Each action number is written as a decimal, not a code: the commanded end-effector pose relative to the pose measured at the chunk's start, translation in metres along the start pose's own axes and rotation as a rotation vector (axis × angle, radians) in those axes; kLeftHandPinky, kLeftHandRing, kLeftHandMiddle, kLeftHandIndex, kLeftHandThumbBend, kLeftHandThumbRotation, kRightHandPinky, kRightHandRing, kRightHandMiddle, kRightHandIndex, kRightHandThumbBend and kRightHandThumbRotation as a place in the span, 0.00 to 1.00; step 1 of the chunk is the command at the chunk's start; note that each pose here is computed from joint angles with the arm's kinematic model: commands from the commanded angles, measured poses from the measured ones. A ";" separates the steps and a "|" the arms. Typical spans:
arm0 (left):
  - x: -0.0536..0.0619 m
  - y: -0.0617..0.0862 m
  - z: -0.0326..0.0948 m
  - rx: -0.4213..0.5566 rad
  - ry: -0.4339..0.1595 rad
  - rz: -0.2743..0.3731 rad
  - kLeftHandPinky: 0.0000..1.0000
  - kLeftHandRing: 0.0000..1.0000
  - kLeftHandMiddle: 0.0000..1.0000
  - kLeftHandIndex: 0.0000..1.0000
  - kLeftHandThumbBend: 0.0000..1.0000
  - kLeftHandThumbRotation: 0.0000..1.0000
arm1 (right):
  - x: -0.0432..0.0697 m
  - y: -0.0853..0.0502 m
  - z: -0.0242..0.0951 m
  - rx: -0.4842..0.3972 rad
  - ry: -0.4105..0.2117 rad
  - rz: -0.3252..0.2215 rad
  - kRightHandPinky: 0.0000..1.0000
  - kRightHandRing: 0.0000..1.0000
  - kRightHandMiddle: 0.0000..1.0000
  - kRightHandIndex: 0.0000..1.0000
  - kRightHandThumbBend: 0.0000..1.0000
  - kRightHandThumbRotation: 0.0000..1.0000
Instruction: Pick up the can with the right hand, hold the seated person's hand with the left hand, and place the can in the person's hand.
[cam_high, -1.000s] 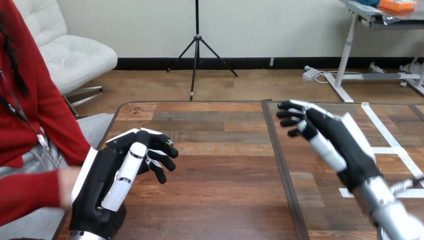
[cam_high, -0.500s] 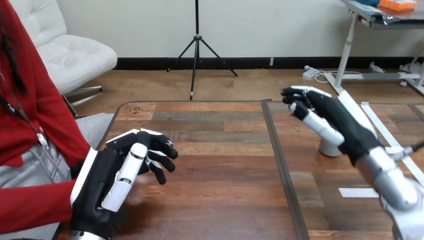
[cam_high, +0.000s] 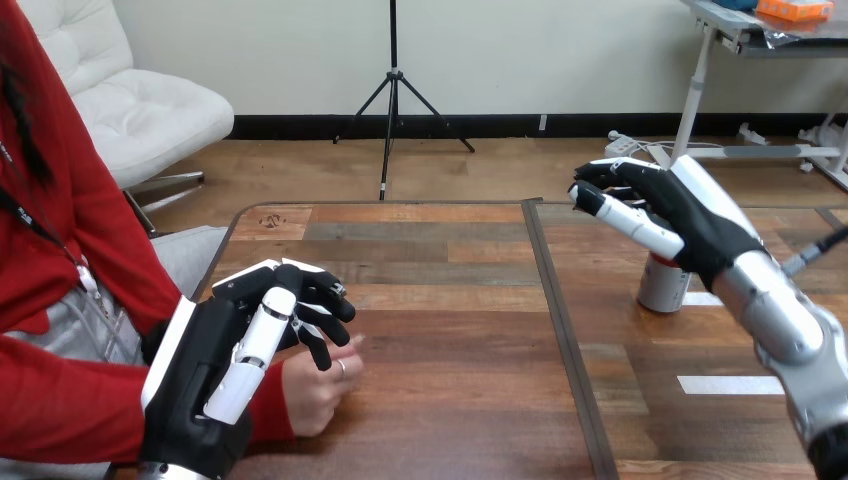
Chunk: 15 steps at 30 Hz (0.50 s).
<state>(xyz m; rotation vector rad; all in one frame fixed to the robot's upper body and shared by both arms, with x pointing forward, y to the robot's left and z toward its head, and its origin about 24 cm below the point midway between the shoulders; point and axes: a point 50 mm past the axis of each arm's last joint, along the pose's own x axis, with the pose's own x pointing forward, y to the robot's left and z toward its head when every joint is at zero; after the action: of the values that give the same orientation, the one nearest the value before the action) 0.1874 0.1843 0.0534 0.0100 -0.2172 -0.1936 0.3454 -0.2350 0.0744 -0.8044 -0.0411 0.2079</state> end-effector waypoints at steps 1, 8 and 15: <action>0.022 0.002 0.021 0.042 -0.135 -0.018 0.27 0.42 0.50 0.48 0.20 0.75 | 0.045 -0.074 0.051 -0.220 0.012 -0.152 0.73 0.81 0.82 0.80 0.90 1.00; 0.023 0.002 0.021 0.049 -0.139 -0.019 0.26 0.42 0.49 0.48 0.19 0.75 | 0.049 -0.077 0.049 -0.278 0.073 -0.144 0.74 0.82 0.83 0.82 0.90 1.00; 0.024 0.003 0.020 0.041 -0.134 -0.017 0.25 0.41 0.49 0.47 0.18 0.75 | 0.052 -0.077 0.047 -0.349 0.135 -0.125 0.70 0.79 0.80 0.82 0.96 1.00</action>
<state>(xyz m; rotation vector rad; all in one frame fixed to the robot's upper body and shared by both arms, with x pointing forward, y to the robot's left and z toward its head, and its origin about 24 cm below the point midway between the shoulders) 0.1875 0.1845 0.0527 0.0096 -0.2141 -0.1927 0.3685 -0.2381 0.0775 -0.9927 0.1108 0.1927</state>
